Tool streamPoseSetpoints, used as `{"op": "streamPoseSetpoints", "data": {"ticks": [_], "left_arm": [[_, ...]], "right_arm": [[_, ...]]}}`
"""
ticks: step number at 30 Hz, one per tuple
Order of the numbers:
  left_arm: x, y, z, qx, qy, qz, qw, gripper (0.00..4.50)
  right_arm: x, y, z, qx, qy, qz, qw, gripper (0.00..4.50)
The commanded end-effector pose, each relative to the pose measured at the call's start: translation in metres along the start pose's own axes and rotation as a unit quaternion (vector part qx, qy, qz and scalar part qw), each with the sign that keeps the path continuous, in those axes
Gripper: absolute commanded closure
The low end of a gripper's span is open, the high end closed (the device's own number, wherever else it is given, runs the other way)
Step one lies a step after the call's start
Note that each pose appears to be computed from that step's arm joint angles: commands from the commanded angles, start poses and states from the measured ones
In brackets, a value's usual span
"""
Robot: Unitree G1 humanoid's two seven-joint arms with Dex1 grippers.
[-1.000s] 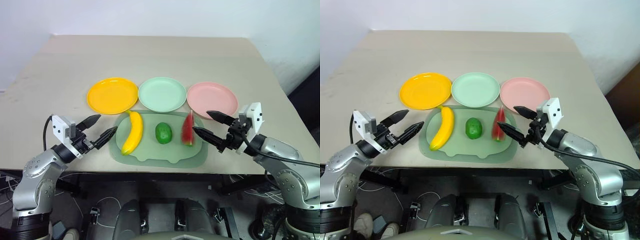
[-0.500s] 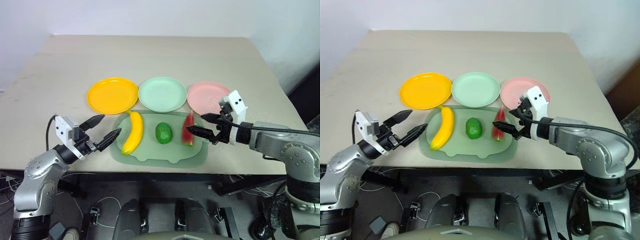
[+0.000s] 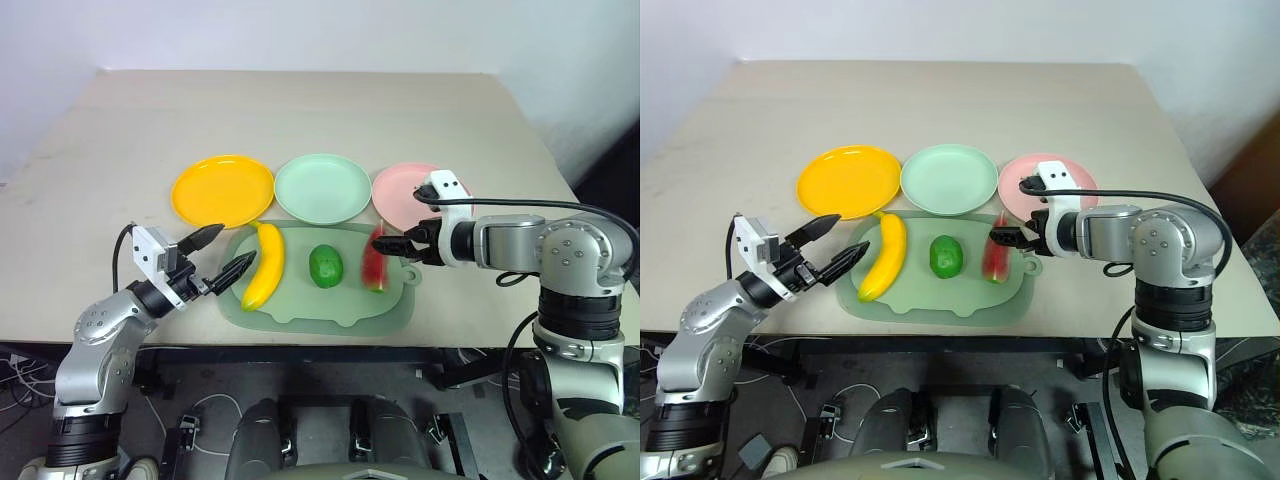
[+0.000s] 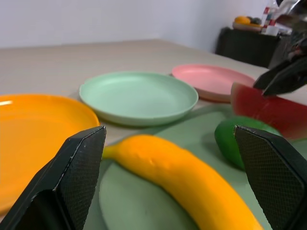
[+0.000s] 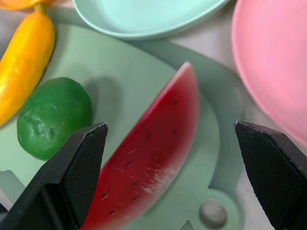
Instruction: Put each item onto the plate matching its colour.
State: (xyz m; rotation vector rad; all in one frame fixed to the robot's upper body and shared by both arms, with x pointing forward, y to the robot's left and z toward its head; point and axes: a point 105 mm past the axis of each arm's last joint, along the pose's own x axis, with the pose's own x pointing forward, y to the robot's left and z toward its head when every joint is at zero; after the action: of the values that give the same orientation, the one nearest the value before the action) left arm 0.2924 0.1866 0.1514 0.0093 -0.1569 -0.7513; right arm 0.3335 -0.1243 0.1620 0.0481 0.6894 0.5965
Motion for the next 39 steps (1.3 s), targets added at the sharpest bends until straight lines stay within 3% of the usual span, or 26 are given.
{"op": "streamPoseSetpoints", "data": {"ticks": [1, 5, 20, 23, 27, 29, 35, 39], "left_arm": [[0.002, -0.003, 0.005, 0.016, -0.012, -0.005, 1.000, 0.02], [0.003, -0.003, 0.005, 0.017, -0.013, -0.004, 1.000, 0.02], [0.008, 0.001, 0.002, 0.015, -0.015, -0.004, 1.000, 0.02], [0.009, 0.002, 0.002, 0.016, -0.015, -0.005, 1.000, 0.00], [0.010, 0.004, 0.002, 0.019, -0.013, -0.006, 1.000, 0.00], [0.011, 0.005, 0.002, 0.020, -0.012, -0.006, 1.000, 0.00], [0.013, 0.007, 0.003, 0.023, -0.012, -0.006, 1.000, 0.00], [0.014, 0.007, 0.005, 0.024, -0.014, -0.008, 1.000, 0.00]], "right_arm": [[0.004, 0.010, 0.004, -0.011, 0.010, 0.012, 1.000, 0.00], [0.017, 0.015, 0.001, 0.028, 0.020, 0.021, 0.999, 0.00], [0.023, 0.007, -0.032, -0.048, 0.099, -0.066, 0.992, 0.00], [0.022, 0.008, -0.034, -0.065, 0.104, -0.070, 0.990, 0.59], [0.023, 0.009, -0.032, -0.079, 0.103, -0.075, 0.989, 1.96], [0.023, 0.010, -0.031, -0.082, 0.101, -0.074, 0.989, 2.14], [0.004, 0.013, 0.005, -0.085, 0.031, -0.060, 0.994, 2.14], [-0.008, -0.001, 0.057, -0.028, -0.075, -0.087, 0.993, 2.14]]}}
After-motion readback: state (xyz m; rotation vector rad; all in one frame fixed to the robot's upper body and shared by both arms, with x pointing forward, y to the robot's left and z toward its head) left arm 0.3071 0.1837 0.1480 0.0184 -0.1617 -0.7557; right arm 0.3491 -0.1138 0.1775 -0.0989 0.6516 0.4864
